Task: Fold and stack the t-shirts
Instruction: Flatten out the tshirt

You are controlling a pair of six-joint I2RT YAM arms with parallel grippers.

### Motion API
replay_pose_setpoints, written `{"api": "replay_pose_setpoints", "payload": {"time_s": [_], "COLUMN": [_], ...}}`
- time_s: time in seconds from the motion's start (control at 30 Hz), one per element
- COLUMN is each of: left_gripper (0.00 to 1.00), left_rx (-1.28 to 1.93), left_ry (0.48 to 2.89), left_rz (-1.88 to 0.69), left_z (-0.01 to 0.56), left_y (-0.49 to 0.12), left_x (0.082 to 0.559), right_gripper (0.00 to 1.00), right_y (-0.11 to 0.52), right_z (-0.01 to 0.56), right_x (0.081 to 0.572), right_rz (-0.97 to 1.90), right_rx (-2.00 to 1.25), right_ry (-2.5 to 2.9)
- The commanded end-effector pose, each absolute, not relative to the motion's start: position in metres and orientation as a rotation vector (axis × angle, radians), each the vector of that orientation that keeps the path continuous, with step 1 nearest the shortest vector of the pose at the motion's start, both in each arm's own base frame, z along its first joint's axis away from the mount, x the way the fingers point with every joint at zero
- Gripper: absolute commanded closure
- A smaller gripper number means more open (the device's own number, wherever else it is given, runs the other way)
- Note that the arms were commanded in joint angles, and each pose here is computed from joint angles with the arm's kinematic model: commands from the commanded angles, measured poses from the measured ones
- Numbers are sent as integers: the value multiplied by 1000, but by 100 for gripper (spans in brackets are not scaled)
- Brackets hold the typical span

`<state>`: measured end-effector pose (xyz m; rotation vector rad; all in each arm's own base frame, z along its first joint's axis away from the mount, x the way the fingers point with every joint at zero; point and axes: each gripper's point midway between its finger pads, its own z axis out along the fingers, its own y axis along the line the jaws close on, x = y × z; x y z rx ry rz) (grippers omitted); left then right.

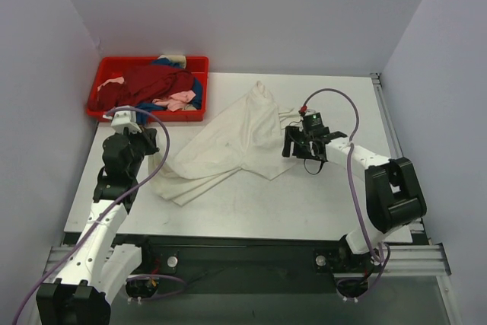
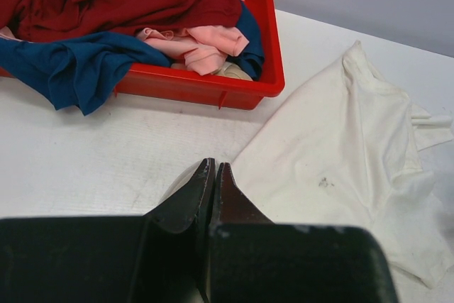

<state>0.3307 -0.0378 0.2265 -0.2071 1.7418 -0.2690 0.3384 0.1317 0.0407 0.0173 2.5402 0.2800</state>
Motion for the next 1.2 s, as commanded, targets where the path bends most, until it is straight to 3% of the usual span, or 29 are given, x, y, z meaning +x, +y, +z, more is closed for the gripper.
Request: {"api": "replay_pose_setpoints", "payload": {"time_s": [0.0,0.93,1.17], "left_gripper": [100,100,100], "left_rx": [-197,-196,-199], "left_ry": [1675,1669,1670], "left_rz": [-269,-262,-257], "left_z": [243,243,243], "left_y": [-35,-34,-33], "left_x": [334,331,331], "right_gripper": [32,34,52], "right_y": [132,118,130], "right_z": [39,13,3], "right_x": [352,343,339], "right_rz": [242,-22,52], "right_rx": [5,-13,-45], "right_ry": [2529,2652,2697]}}
